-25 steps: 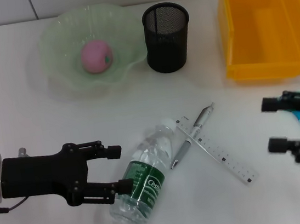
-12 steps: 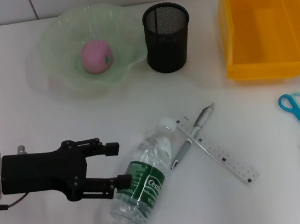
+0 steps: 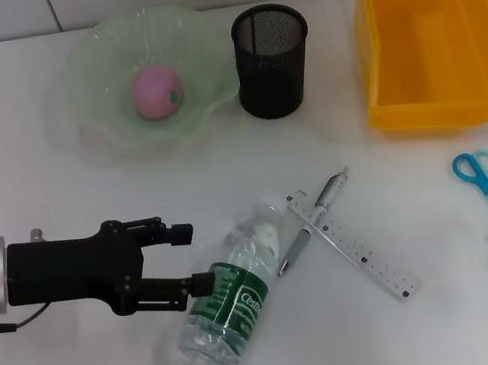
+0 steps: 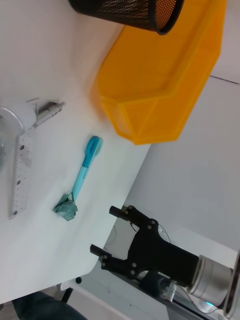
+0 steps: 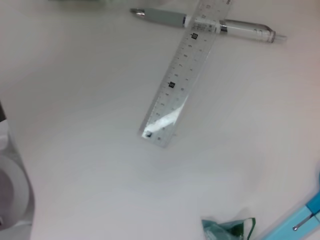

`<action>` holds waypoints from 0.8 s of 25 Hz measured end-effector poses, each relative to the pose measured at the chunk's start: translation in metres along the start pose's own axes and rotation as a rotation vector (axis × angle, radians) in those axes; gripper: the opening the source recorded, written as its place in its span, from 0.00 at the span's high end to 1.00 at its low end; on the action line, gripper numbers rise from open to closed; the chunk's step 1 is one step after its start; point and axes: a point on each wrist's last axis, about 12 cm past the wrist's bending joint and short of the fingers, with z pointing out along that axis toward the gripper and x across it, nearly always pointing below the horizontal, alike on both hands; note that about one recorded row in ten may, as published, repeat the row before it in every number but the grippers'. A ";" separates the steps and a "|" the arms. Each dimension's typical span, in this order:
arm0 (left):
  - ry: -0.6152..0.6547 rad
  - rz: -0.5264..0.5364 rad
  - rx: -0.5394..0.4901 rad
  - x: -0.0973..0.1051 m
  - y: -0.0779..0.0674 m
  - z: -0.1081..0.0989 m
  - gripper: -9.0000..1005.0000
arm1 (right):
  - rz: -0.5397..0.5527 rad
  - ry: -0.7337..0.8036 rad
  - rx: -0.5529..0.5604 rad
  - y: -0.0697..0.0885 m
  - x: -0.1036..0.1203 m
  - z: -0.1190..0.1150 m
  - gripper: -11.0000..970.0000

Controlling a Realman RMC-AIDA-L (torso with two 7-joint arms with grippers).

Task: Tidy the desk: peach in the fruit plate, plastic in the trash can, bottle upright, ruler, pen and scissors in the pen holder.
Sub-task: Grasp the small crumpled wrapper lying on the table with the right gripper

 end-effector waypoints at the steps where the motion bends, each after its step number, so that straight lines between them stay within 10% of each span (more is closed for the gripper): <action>1: 0.001 -0.001 -0.001 0.000 0.000 0.000 0.16 | -0.005 0.001 0.007 -0.001 -0.001 0.002 0.15; 20: 0.015 -0.004 -0.030 -0.003 0.006 0.002 0.17 | -0.016 0.061 -0.010 -0.004 -0.007 0.051 0.15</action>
